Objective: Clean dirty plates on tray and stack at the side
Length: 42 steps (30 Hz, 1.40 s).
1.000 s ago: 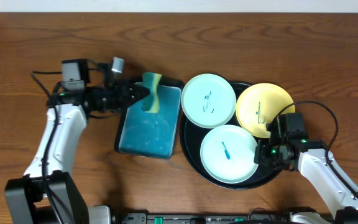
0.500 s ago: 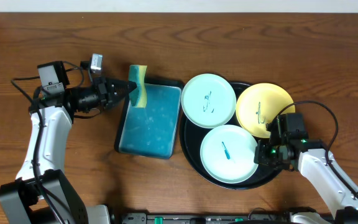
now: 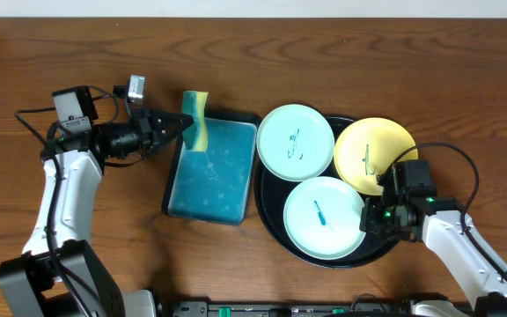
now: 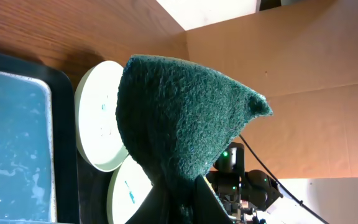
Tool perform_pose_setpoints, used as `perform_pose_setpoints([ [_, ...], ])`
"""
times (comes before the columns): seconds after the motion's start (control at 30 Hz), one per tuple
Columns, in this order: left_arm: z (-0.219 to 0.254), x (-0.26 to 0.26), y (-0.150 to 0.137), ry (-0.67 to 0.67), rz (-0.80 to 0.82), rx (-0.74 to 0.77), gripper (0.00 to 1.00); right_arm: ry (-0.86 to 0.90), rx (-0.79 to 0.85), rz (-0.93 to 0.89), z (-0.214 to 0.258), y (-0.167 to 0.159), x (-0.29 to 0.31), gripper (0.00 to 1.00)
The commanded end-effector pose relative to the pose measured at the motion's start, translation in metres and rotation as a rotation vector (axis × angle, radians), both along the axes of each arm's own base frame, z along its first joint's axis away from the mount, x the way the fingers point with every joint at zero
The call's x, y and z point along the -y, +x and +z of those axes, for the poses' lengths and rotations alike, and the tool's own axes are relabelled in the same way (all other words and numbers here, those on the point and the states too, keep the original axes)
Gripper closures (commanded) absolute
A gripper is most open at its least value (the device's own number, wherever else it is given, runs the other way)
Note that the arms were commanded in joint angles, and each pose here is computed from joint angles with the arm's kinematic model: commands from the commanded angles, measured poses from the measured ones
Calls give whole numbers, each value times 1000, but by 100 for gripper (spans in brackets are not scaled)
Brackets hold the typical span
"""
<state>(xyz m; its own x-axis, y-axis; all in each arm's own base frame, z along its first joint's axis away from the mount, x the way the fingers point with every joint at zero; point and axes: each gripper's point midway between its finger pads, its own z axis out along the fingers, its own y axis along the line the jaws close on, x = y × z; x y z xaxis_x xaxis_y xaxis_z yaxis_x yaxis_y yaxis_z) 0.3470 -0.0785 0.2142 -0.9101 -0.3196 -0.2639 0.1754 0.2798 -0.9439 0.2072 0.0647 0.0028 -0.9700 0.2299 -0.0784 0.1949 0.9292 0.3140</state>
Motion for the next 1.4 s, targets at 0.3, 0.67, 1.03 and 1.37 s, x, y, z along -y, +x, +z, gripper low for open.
perform_pose_setpoints([
  [0.3,7,2,-2,-16,-20,34,93,5,7,-5,0,2,-3,99],
  [0.67,-93,2,5,596,130,-181,93,5,6,-4,0,2,-3,99],
  [1.03,-125,5,-2,1238,183,-85,93,5,6,-4,0,2,-3,99],
  [1.37,-124,20,-6,1292,156,-36,92,5,6,-4,0,2,-3,99],
])
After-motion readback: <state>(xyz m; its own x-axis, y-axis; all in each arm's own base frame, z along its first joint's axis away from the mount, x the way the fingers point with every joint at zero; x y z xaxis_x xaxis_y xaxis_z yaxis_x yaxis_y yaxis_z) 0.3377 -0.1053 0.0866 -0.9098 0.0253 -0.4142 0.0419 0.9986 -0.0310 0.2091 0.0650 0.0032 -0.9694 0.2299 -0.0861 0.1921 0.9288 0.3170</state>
